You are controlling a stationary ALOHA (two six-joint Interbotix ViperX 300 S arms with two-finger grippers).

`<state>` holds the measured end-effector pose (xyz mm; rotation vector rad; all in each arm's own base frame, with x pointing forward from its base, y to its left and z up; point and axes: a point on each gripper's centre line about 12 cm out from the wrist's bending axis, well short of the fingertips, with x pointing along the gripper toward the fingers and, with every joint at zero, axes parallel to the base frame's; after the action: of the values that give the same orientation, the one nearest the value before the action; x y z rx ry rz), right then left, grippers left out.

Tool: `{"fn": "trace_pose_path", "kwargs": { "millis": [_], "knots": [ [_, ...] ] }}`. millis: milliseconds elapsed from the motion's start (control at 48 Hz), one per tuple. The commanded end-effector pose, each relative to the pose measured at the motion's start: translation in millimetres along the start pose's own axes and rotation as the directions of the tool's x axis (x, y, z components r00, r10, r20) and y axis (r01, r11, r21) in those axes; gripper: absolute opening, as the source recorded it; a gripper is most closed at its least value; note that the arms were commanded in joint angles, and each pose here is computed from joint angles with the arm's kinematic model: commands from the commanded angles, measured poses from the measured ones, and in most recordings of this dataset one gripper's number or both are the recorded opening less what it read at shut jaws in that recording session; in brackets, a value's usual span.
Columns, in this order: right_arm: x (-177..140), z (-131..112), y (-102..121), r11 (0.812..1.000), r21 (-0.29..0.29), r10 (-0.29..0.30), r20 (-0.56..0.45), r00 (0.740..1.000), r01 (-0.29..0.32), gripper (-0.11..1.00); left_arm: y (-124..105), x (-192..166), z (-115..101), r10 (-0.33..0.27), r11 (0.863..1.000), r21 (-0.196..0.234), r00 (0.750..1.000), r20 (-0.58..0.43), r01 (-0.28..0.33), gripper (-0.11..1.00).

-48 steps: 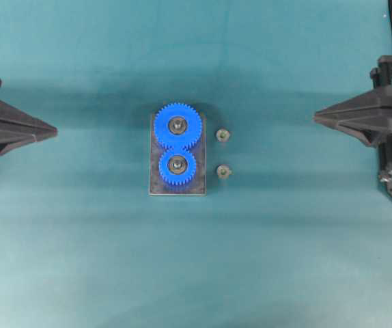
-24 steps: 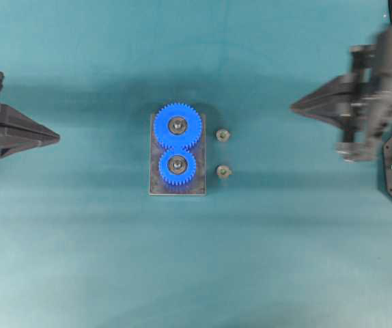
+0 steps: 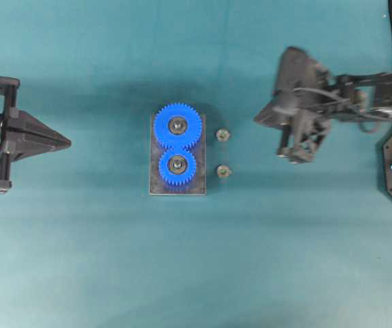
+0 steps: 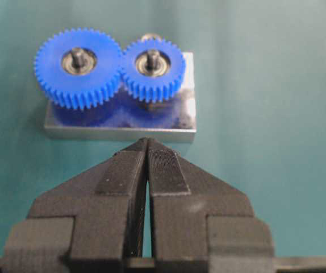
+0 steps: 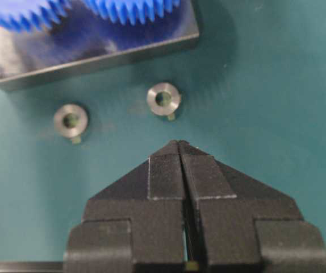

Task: Insert the washer onto the shaft.
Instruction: 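Move the right gripper over the upper steel washer beside the plate, then lower the right gripper and close it on the upper washer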

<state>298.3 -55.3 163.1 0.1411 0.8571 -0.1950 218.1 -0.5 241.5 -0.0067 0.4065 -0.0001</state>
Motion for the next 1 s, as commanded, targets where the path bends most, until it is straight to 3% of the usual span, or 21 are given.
{"fn": "trace_pose_path", "kwargs": {
  "millis": [0,125,208,437,978],
  "knots": [
    [11.3,10.3,-0.1,1.000,0.003,-0.001,0.032,0.999,0.001,0.01,-0.4,-1.4,12.3,-0.002,1.000,0.002,0.999,0.034,0.002,0.00],
    [33.0,10.5,0.1,1.000,0.000,-0.001,0.031,1.000,0.001,0.04,-0.4,-1.7,12.7,-0.002,1.000,0.002,0.999,0.037,0.002,0.00],
    [45.4,10.6,-2.1,1.000,0.007,-0.007,0.011,1.000,0.007,0.16,-0.4,-1.1,12.2,-0.002,1.000,-0.001,0.999,0.034,0.002,0.00],
    [69.2,12.2,-0.6,1.000,0.006,-0.006,-0.030,1.000,0.006,0.77,-0.4,-1.1,12.2,-0.002,1.000,-0.003,0.999,0.034,0.002,0.00],
    [89.7,-5.8,14.2,1.000,-0.026,0.013,-0.127,0.992,-0.017,0.70,-0.4,-1.2,8.6,-0.002,1.000,-0.006,1.000,0.029,0.002,0.00]
  ]
}}
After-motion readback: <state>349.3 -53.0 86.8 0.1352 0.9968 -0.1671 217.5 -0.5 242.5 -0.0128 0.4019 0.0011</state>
